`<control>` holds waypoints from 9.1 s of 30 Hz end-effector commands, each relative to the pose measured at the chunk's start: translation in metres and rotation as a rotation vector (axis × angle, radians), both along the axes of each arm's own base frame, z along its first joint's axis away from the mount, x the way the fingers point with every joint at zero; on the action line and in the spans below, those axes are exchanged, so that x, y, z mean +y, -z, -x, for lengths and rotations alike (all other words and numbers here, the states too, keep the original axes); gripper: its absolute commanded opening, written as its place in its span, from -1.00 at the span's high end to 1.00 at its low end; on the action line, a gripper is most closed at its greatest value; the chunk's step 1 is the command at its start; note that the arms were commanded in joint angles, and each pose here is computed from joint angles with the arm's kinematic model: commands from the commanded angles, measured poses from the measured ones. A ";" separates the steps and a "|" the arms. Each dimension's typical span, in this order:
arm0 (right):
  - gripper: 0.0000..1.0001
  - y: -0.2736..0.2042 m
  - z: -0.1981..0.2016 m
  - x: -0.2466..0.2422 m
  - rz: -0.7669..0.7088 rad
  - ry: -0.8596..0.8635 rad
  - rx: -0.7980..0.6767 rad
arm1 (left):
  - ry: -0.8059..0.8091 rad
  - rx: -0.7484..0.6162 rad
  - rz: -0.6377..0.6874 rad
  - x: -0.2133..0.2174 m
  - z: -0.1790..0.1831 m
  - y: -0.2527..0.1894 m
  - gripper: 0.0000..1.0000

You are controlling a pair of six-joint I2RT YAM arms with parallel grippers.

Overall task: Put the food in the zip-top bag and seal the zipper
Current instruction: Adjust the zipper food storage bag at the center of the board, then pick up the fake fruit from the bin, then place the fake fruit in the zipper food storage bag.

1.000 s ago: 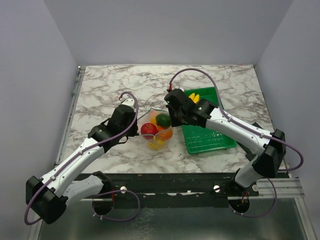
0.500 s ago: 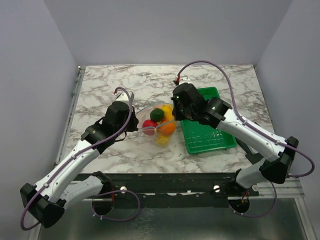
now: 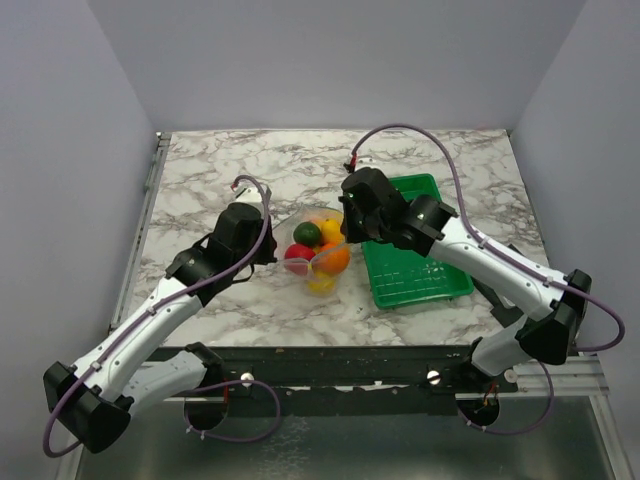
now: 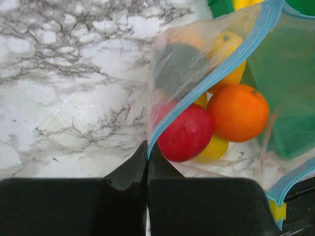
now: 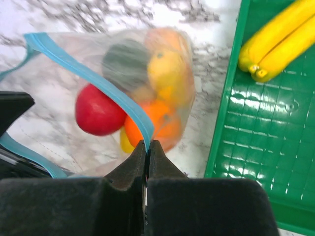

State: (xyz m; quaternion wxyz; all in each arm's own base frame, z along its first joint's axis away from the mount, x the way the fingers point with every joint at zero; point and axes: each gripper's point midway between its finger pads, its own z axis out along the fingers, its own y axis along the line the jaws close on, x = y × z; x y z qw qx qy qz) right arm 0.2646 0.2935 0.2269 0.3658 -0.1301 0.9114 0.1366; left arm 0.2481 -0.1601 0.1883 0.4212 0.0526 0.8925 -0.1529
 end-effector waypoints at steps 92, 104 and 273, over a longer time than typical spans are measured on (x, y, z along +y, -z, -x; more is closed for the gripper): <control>-0.21 0.128 -0.122 -0.082 0.061 0.442 0.198 | 0.040 -0.190 -0.060 0.003 -0.024 -0.011 1.00; 0.08 0.142 -0.125 -0.079 0.047 0.432 0.235 | 0.045 -0.179 -0.070 0.002 -0.027 -0.007 1.00; 0.08 0.008 0.028 0.038 -0.153 0.122 0.145 | 0.211 -0.227 0.138 -0.031 -0.008 -0.040 1.00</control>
